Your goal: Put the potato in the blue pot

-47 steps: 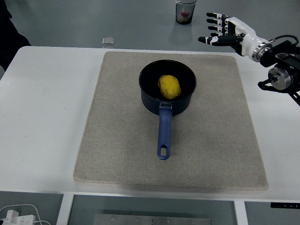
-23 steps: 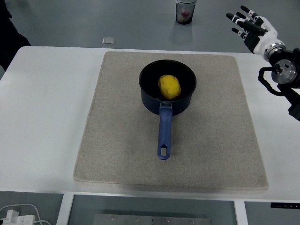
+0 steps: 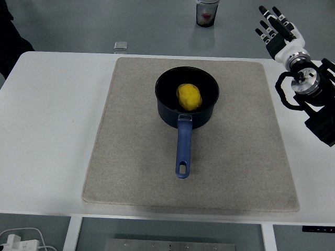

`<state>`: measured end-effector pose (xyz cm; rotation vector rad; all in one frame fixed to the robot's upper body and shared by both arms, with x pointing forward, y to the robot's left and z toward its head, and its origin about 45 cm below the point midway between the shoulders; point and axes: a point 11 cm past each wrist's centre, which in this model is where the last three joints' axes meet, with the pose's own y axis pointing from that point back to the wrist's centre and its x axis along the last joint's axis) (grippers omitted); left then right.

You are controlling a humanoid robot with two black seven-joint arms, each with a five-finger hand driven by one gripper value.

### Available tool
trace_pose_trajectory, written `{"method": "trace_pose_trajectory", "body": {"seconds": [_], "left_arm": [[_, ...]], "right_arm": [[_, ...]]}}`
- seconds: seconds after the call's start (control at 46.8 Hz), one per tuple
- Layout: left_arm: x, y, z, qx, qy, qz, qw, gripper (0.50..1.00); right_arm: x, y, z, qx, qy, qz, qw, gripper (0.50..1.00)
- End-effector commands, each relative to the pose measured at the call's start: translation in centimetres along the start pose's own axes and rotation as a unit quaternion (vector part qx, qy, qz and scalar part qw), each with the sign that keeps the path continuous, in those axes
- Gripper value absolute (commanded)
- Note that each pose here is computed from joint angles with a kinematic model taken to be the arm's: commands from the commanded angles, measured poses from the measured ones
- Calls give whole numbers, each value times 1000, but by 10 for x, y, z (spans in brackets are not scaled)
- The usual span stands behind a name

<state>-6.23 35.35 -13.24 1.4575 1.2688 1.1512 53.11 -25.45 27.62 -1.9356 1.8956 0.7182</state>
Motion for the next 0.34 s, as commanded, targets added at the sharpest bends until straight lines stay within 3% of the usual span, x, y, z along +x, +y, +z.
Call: {"method": "trace_pose_trajectory", "body": {"seconds": [0.0, 0.15, 0.321], "left_arm": [[0, 0, 0, 0, -1, 0, 1000, 996], [0, 0, 0, 0, -1, 0, 1000, 996], [0, 0, -3, 3, 0, 0, 1000, 996]], "right_arm": [[0, 1, 1, 6, -4, -9, 1000, 928], [11, 6, 3, 33, -7, -19, 999, 928], [26, 8, 7, 36, 2, -5, 999, 928]]}}
